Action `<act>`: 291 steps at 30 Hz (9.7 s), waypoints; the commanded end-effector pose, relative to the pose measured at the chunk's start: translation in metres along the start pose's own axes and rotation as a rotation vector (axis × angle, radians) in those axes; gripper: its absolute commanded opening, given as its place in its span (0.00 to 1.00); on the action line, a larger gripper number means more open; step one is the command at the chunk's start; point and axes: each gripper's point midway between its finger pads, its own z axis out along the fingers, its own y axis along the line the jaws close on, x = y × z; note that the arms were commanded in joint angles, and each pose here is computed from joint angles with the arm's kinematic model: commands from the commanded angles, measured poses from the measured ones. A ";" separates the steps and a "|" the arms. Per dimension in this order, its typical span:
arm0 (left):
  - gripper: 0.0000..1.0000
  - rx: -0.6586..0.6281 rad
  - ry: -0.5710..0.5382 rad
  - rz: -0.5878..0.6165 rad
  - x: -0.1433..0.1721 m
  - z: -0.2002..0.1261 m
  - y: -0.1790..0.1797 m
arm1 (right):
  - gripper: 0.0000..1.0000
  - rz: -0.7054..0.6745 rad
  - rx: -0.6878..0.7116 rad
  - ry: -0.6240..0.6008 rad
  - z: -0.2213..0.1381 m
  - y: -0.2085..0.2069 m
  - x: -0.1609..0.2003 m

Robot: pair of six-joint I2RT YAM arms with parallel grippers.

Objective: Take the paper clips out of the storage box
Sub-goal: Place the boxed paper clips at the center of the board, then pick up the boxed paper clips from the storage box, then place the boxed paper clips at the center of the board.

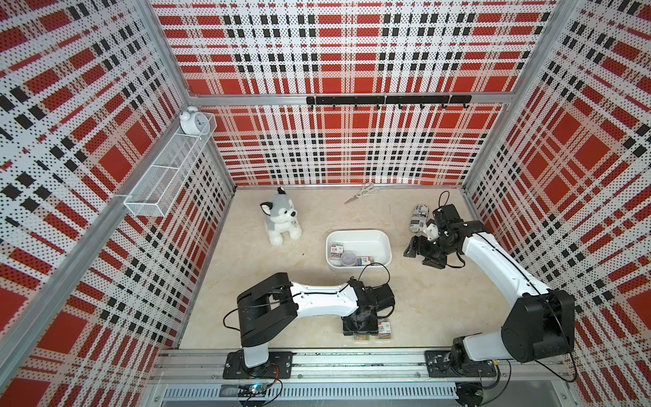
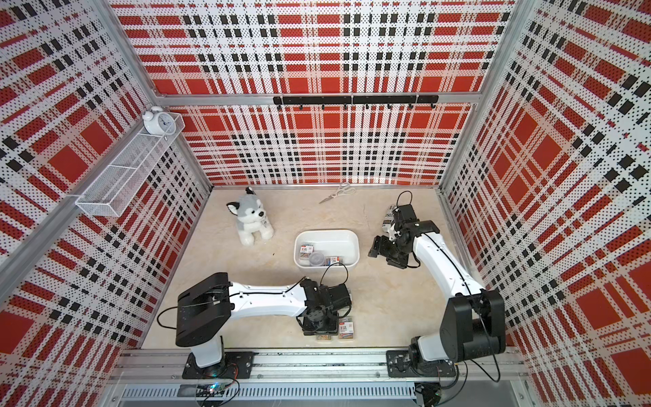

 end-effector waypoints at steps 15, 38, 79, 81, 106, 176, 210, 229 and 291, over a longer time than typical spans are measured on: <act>0.71 -0.018 -0.034 -0.016 -0.004 -0.003 0.010 | 0.81 0.000 -0.009 -0.028 -0.005 0.005 -0.010; 0.75 0.121 -0.336 -0.099 -0.064 -0.137 0.011 | 0.81 0.000 -0.032 -0.040 -0.007 0.016 -0.026; 0.66 0.326 -0.843 -0.422 -0.273 -0.281 0.177 | 0.77 -0.042 0.118 -0.095 -0.014 0.082 -0.034; 0.66 0.308 -0.832 -0.411 -0.277 -0.276 0.186 | 0.77 -0.067 0.135 -0.072 0.000 0.100 -0.028; 0.74 0.186 -0.761 -0.348 -0.265 -0.238 0.213 | 0.86 -0.296 0.303 0.244 0.106 0.189 0.029; 0.79 0.182 -0.744 -0.326 -0.257 -0.231 0.212 | 0.63 -0.269 0.274 0.178 0.136 0.200 0.002; 0.80 0.183 -0.708 -0.310 -0.288 -0.213 0.202 | 0.63 -0.127 0.259 -0.014 -0.059 0.141 0.022; 0.80 0.237 -0.661 -0.249 -0.304 -0.202 0.149 | 0.63 0.012 0.275 0.118 0.013 0.010 0.112; 0.80 0.242 -0.659 -0.265 -0.310 -0.203 0.147 | 0.66 -0.041 0.375 0.193 0.080 -0.014 0.105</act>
